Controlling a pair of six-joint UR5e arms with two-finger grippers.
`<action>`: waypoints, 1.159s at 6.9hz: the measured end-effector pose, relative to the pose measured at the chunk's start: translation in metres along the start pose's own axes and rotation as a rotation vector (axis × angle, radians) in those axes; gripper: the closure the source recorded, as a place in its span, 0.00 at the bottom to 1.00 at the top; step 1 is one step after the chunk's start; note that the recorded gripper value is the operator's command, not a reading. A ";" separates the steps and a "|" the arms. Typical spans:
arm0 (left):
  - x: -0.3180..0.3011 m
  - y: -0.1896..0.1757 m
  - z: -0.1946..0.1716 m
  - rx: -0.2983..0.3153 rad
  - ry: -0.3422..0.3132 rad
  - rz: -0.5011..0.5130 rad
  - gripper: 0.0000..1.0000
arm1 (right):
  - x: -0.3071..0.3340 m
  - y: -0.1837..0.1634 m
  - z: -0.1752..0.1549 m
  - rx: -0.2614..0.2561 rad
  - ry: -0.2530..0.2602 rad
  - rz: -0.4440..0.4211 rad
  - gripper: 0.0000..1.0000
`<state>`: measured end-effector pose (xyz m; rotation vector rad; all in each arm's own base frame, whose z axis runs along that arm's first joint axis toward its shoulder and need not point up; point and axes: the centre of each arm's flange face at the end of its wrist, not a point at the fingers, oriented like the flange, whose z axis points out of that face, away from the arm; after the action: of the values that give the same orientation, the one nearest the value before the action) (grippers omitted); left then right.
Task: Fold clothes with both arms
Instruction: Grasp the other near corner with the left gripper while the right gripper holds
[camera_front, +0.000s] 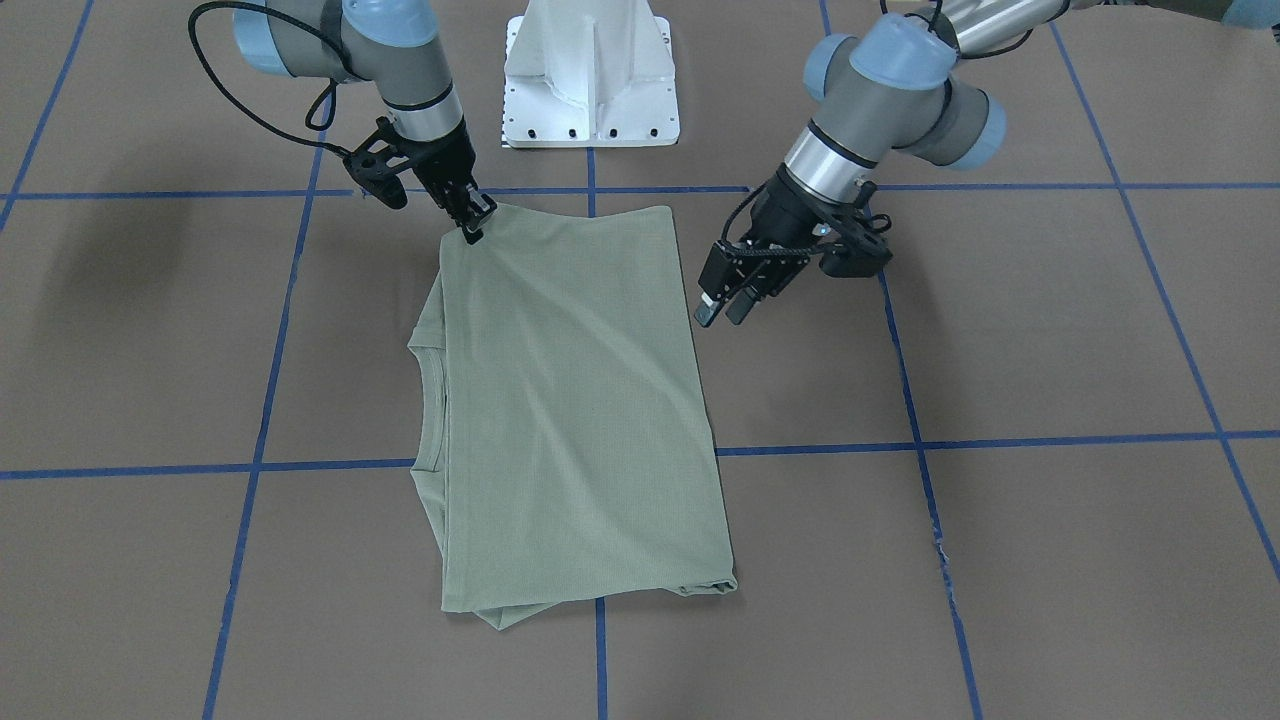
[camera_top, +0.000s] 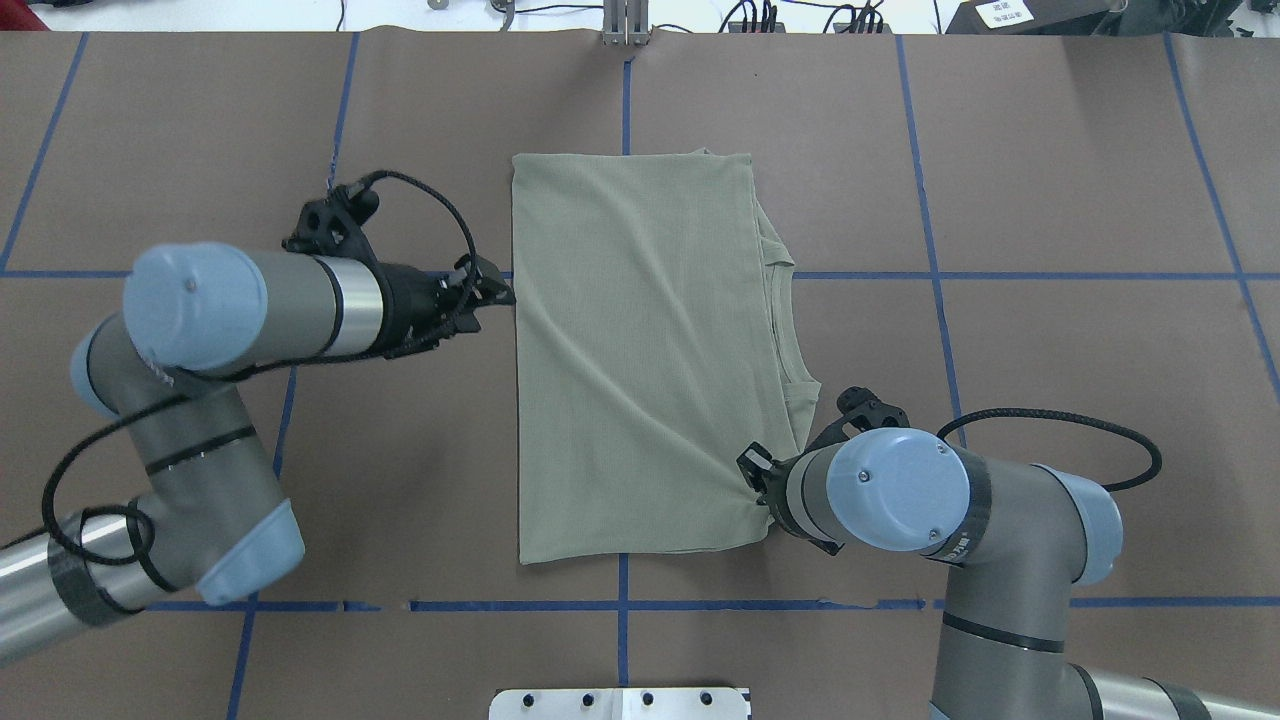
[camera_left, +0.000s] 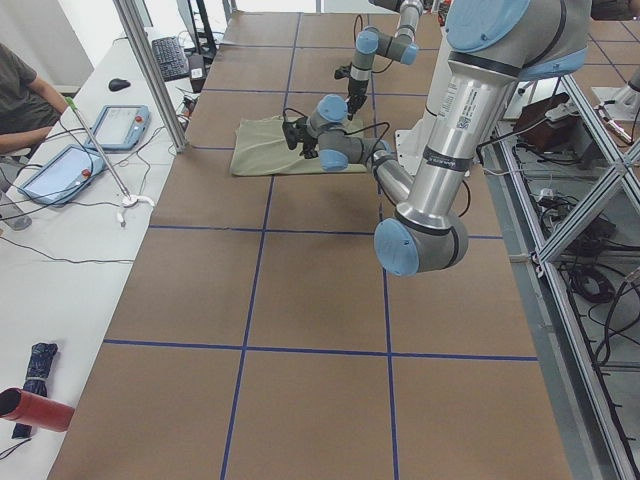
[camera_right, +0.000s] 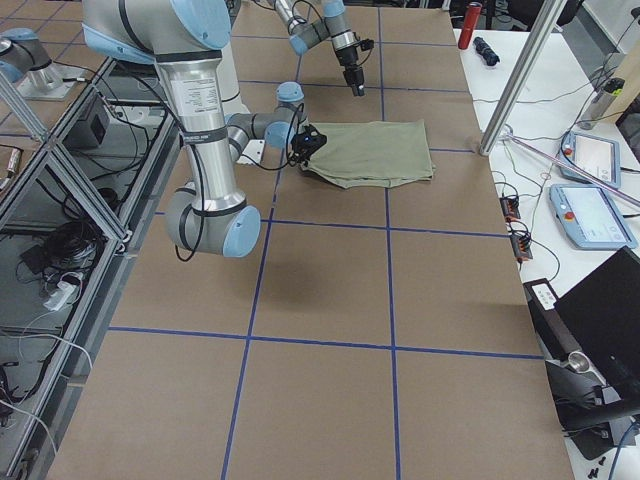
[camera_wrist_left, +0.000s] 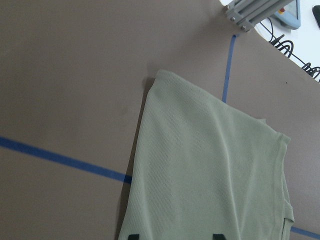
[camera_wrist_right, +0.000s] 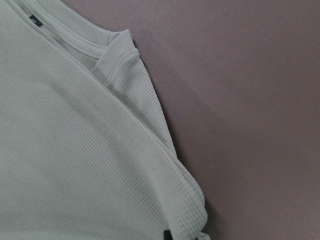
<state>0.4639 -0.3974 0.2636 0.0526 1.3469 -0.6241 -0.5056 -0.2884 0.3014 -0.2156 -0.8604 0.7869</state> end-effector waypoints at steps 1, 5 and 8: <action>-0.017 0.047 0.005 -0.009 -0.012 -0.068 0.41 | 0.002 0.001 -0.001 -0.012 0.008 0.000 1.00; -0.064 0.141 0.027 -0.023 -0.150 -0.081 0.34 | 0.004 0.005 0.000 -0.025 0.015 -0.004 1.00; -0.081 0.165 0.032 -0.048 -0.195 -0.062 0.35 | 0.004 0.006 -0.001 -0.027 0.014 -0.005 1.00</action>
<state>0.5588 -0.2403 0.2937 -0.0878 1.1775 -0.6321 -0.5063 -0.2817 0.3003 -0.2420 -0.8586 0.7689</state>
